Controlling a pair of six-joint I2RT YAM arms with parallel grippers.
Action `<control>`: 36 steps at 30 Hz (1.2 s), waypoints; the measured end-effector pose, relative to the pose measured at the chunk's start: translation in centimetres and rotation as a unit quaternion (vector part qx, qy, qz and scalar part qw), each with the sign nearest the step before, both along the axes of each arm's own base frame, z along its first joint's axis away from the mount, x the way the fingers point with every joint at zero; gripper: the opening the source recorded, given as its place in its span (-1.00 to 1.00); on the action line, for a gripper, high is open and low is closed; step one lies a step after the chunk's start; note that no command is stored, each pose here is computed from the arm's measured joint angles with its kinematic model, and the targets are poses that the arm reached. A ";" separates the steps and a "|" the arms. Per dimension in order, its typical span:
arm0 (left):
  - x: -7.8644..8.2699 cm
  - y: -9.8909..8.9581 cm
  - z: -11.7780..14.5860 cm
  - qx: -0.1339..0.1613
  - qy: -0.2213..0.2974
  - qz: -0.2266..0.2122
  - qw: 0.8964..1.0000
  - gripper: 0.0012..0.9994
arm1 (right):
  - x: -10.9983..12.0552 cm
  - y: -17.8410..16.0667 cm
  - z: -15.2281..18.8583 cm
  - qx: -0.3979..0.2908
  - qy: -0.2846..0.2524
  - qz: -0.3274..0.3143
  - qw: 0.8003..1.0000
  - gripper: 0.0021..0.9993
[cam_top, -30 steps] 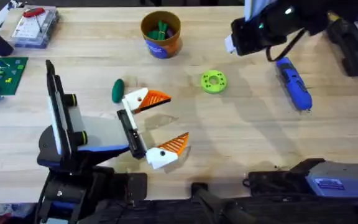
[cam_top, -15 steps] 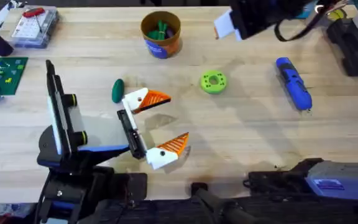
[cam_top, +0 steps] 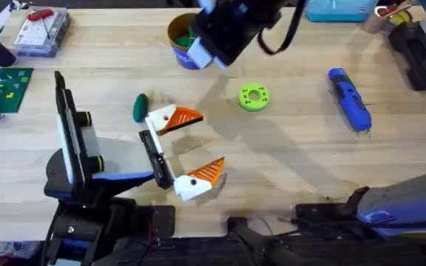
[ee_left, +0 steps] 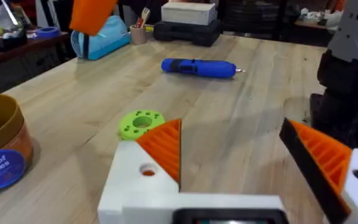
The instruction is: Pick up the gripper from the table and insert it into the empty holder that is missing its gripper. Then pick up a screw, insert it into the mounting hole, and use the screwdriver to tighten it. Finally, clean up the table by picking up the vegetable and placing it into the bucket.
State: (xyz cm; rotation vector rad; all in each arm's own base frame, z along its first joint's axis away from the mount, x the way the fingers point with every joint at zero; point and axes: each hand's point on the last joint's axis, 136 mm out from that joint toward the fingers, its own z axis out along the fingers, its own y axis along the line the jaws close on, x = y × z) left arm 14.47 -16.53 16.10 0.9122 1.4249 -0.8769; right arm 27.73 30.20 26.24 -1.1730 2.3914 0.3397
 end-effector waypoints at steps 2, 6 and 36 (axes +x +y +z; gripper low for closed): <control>0.0 0.0 0.0 0.000 0.000 0.000 1.000 0.98 | -1.1 0.9 -0.1 -0.003 0.000 0.022 1.000 -1.00; 0.0 0.0 0.0 0.000 0.000 0.000 1.000 0.98 | -3.0 2.4 0.1 -0.003 -0.003 0.054 0.999 -1.00; 0.0 0.0 0.0 0.000 0.000 0.000 1.000 0.97 | -9.8 5.9 -0.3 -0.034 -0.033 0.224 0.973 -1.00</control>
